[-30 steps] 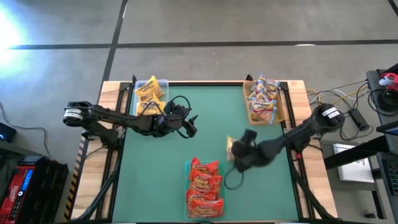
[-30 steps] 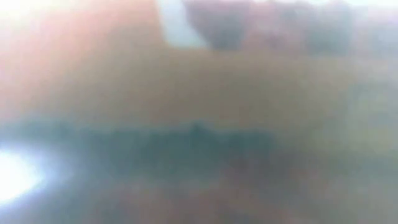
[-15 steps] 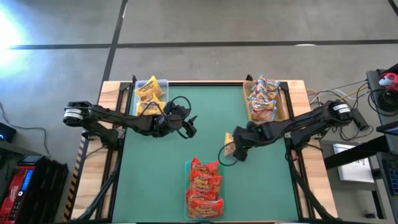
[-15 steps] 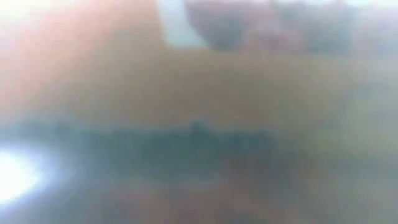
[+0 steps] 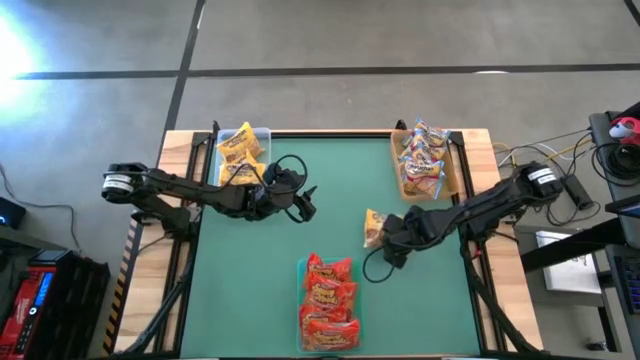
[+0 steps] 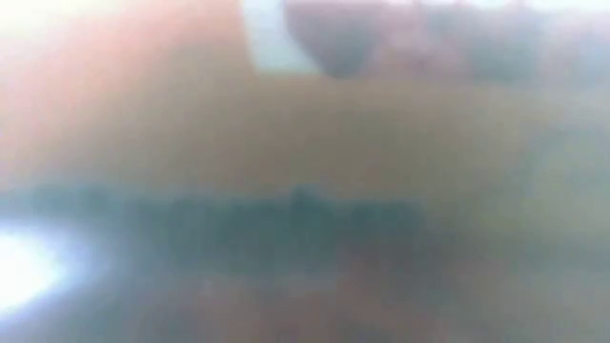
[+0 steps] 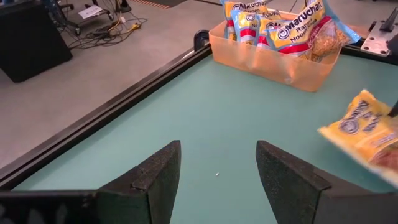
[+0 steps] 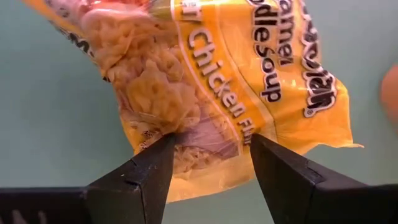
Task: Sort Maruchan noodles
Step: Put the yellow noodle pack into the transparent bin
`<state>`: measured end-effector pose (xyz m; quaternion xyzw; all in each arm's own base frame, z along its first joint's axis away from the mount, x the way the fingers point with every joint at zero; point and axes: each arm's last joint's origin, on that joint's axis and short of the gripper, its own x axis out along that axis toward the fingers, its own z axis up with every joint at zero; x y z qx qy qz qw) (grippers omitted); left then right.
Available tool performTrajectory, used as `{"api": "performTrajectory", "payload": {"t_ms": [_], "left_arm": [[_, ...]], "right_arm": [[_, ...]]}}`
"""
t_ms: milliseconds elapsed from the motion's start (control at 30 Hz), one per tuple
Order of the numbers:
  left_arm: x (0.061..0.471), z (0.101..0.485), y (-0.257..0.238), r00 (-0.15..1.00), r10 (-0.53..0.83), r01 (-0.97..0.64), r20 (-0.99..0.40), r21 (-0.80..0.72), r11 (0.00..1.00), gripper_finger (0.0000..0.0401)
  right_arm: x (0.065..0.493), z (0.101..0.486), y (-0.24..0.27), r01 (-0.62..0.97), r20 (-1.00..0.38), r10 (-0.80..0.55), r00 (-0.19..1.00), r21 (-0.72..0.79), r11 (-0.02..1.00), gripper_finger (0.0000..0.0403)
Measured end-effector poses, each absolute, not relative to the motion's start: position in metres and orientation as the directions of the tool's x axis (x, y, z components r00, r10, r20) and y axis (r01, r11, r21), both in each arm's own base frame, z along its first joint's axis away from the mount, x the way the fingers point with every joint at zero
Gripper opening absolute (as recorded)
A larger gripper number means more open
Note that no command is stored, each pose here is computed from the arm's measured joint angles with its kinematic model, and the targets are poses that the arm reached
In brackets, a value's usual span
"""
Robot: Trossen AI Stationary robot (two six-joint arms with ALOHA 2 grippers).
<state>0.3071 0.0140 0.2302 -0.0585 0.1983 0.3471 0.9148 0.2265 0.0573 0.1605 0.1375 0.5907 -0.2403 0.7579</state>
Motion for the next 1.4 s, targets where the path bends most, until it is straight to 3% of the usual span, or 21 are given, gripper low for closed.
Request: {"api": "performTrajectory", "payload": {"t_ms": [167, 433, 800, 967, 1133, 1400], "left_arm": [[0.307, 0.229, 0.014, 0.677, 0.612, -0.658, -0.409, 0.036, 0.752, 0.0192], [0.306, 0.228, 0.014, 0.672, 0.612, -0.646, -0.418, 0.075, 0.76, 0.0192], [0.306, 0.227, 0.013, 0.681, 0.586, -0.633, -0.439, 0.049, 0.773, 0.0192], [0.304, 0.222, 0.013, 0.682, 0.571, -0.632, -0.456, 0.024, 0.774, 0.0192], [0.298, 0.206, 0.007, 0.697, 0.461, -0.552, -0.55, 0.0, 0.834, 0.0192], [0.293, 0.169, 0.005, 0.699, 0.425, -0.58, -0.575, -0.107, 0.808, 0.0192]], "right_arm": [[0.239, 0.158, 0.054, 0.491, -0.909, -0.296, 0.293, -0.122, 0.862, 0.0203], [0.274, 0.158, 0.026, 0.44, -0.816, -0.32, 0.481, -0.091, 0.894, 0.0203], [0.309, 0.137, -0.03, 0.405, -0.739, -0.299, 0.604, -0.038, 0.914, 0.0203], [0.32, 0.138, -0.043, 0.417, -0.695, -0.324, 0.642, -0.039, 0.908, 0.0203], [0.323, 0.148, -0.043, 0.362, -0.697, -0.266, 0.665, -0.011, 0.932, 0.0203], [0.309, 0.174, -0.049, 0.34, -0.726, -0.273, 0.631, -0.058, 0.939, 0.0203]]}}
